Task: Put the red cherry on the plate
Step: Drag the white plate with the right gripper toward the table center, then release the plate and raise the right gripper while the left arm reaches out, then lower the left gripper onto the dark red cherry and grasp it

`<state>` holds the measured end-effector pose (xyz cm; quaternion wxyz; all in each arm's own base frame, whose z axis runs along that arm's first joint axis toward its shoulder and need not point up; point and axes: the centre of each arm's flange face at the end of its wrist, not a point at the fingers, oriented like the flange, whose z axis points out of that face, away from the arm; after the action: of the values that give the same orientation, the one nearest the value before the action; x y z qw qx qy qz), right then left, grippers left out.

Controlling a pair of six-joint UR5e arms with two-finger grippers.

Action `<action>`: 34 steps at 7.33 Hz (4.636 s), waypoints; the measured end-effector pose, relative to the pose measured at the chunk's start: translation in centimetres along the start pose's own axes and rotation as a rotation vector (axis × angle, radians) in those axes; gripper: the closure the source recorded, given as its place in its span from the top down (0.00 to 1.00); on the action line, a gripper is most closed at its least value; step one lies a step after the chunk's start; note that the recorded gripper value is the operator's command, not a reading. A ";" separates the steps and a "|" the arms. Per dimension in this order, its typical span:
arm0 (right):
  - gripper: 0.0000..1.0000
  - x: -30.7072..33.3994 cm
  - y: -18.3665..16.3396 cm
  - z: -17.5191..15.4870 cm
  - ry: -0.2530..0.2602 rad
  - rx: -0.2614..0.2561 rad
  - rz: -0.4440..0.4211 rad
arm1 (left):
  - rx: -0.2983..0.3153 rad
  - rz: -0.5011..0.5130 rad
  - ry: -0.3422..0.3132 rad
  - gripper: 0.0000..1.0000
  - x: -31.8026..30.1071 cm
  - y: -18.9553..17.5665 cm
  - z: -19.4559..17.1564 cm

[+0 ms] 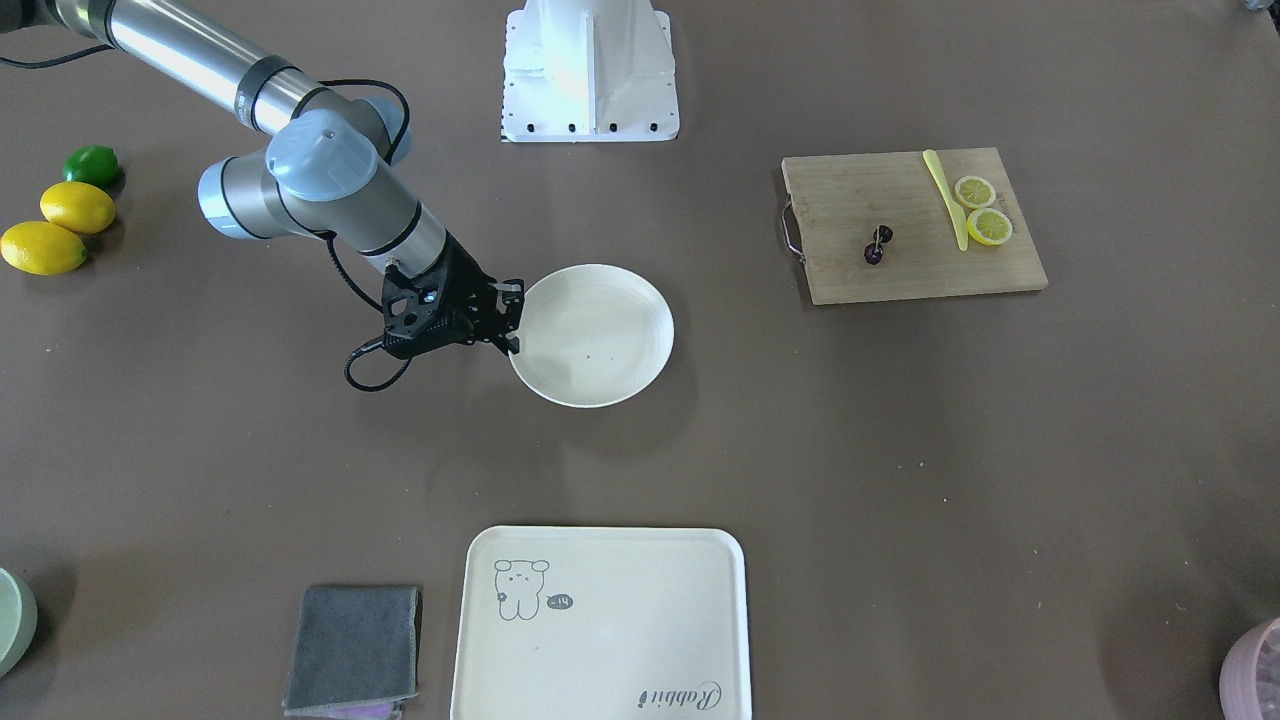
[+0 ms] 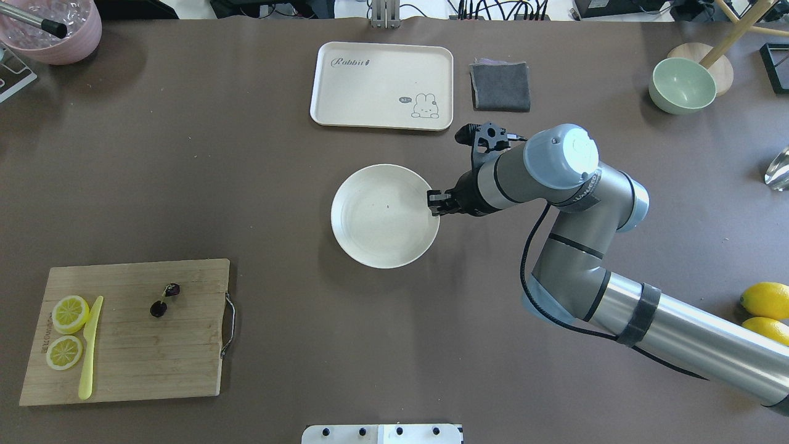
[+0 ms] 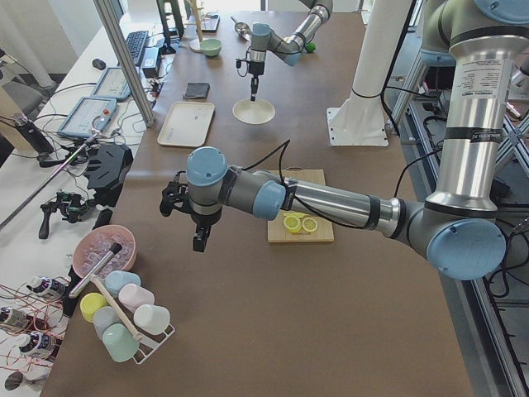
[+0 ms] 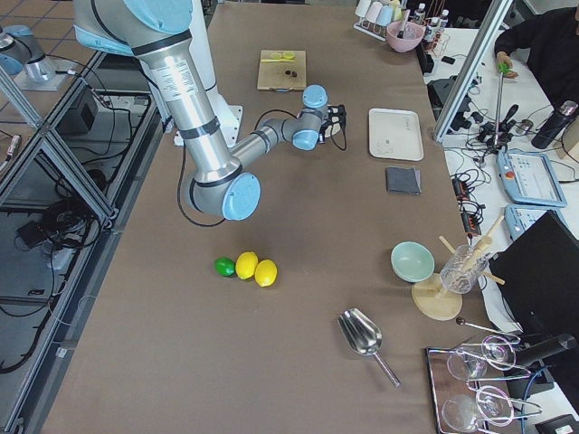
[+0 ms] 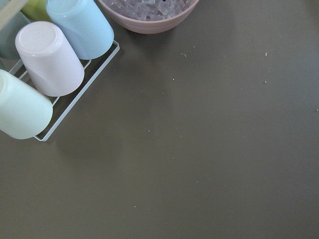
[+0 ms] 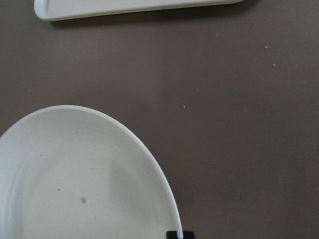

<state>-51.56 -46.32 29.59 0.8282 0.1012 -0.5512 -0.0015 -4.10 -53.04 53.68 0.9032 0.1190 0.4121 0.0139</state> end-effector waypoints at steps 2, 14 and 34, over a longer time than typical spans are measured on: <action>0.00 -0.9 0.9 1.2 0.008 0.008 -0.004 | 0.024 0.030 0.008 0.98 1.0 -1.4 -0.2; 1.00 7.6 -7.8 -10.4 0.059 -0.051 0.073 | 0.091 -0.017 -0.005 0.97 17.4 6.0 3.6; 1.00 16.7 -6.7 -13.7 0.151 -0.002 0.038 | -0.061 0.153 -0.058 0.50 37.3 20.6 18.7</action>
<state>-31.71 -52.54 38.59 0.8675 0.0896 -0.4889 0.0214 36.03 -32.22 42.56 0.9142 0.1229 0.3751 0.0922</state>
